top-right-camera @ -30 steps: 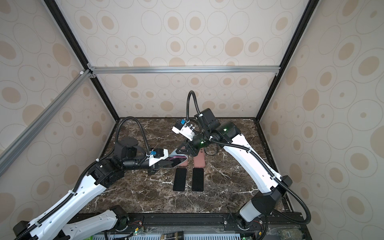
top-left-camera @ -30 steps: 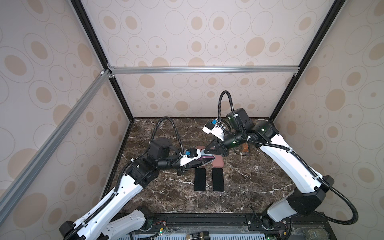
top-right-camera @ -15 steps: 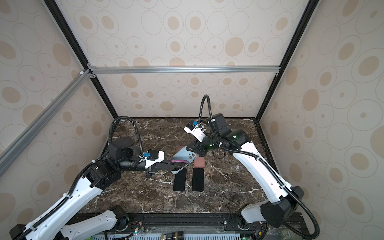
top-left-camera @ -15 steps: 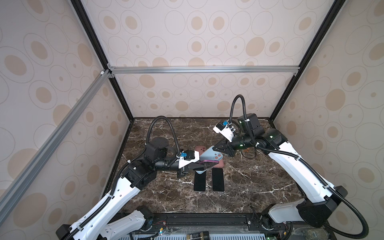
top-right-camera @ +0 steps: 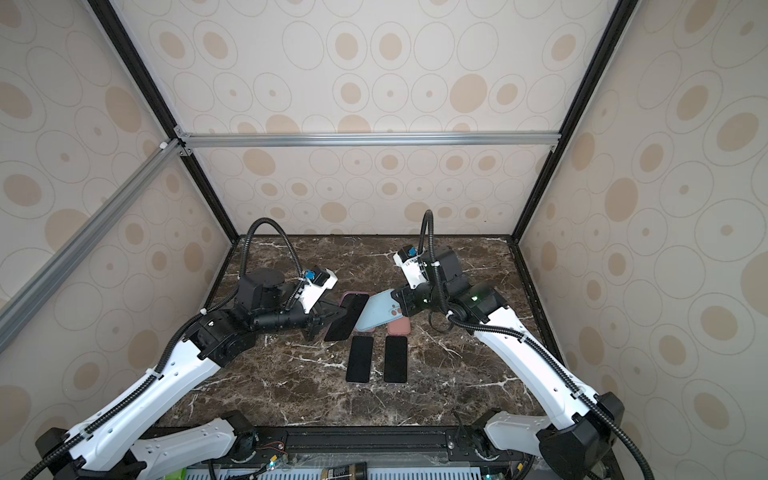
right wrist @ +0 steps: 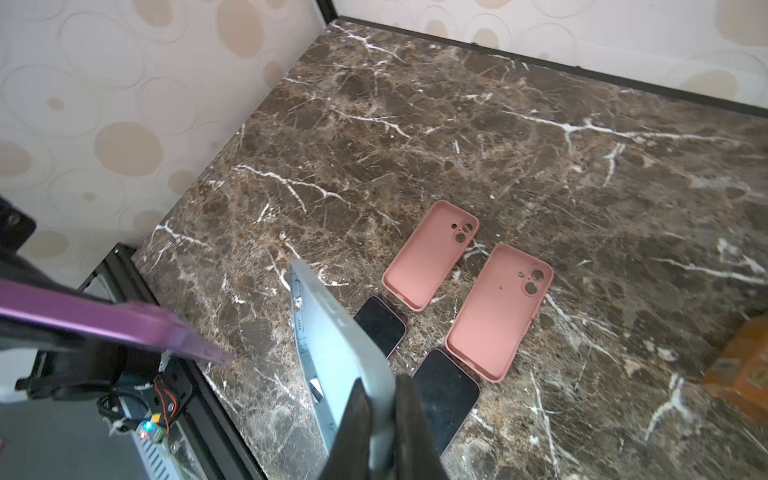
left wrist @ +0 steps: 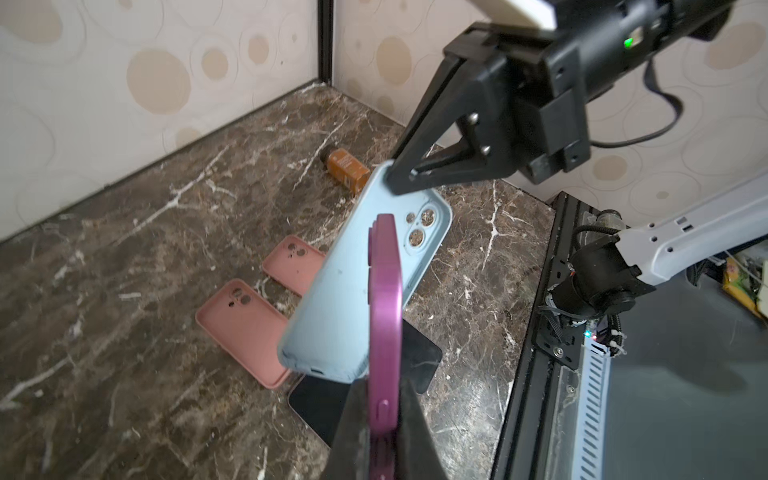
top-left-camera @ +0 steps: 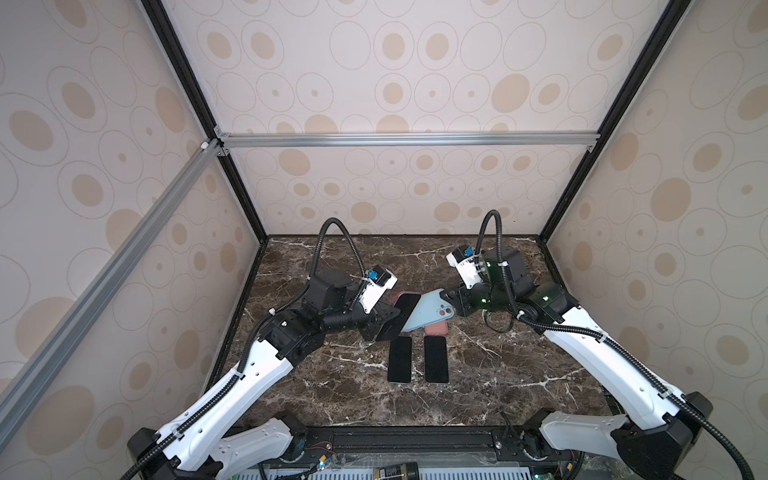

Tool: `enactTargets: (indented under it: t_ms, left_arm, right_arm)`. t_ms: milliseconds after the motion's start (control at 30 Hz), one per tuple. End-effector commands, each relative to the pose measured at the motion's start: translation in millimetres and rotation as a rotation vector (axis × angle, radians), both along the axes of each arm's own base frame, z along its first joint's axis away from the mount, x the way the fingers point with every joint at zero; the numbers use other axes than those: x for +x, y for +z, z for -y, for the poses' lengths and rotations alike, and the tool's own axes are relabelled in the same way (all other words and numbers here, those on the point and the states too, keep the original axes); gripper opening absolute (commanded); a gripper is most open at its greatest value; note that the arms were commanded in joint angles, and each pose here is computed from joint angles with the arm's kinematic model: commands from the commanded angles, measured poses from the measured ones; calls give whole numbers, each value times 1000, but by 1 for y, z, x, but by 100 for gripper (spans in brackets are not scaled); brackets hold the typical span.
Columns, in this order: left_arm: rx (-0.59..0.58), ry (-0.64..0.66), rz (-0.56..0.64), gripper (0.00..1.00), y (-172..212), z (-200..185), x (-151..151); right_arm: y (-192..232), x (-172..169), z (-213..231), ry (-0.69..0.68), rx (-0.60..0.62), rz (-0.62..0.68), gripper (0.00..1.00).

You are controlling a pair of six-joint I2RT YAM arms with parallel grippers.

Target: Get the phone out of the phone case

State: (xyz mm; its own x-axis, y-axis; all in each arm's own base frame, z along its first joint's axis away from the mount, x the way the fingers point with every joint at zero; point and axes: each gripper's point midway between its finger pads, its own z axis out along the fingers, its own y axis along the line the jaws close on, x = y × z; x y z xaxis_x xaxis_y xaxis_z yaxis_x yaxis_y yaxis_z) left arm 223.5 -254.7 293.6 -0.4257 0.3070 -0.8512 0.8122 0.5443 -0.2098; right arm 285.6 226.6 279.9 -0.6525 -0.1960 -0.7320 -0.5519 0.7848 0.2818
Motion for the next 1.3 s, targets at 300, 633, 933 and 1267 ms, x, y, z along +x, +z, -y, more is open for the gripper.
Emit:
enactTargets:
  t_ms: [300,633,933,1267]
  left_arm:
    - [95,363,-256,0,-30,-19,46]
    - [171,390,-303,0,-79,-40,51]
    - [109,327,-453,0,-99,-54,30]
    - [-88,310,-635,0,-119,-61,20]
  right_arm:
    - [-19,41,47,-379,-235,-138,0]
    - [-32,23,-2,-266,-41,-224,0]
    - [-61,3,-29,-287,-102,-258,0]
    - [-77,-18,-32,-337,-98,-274,0]
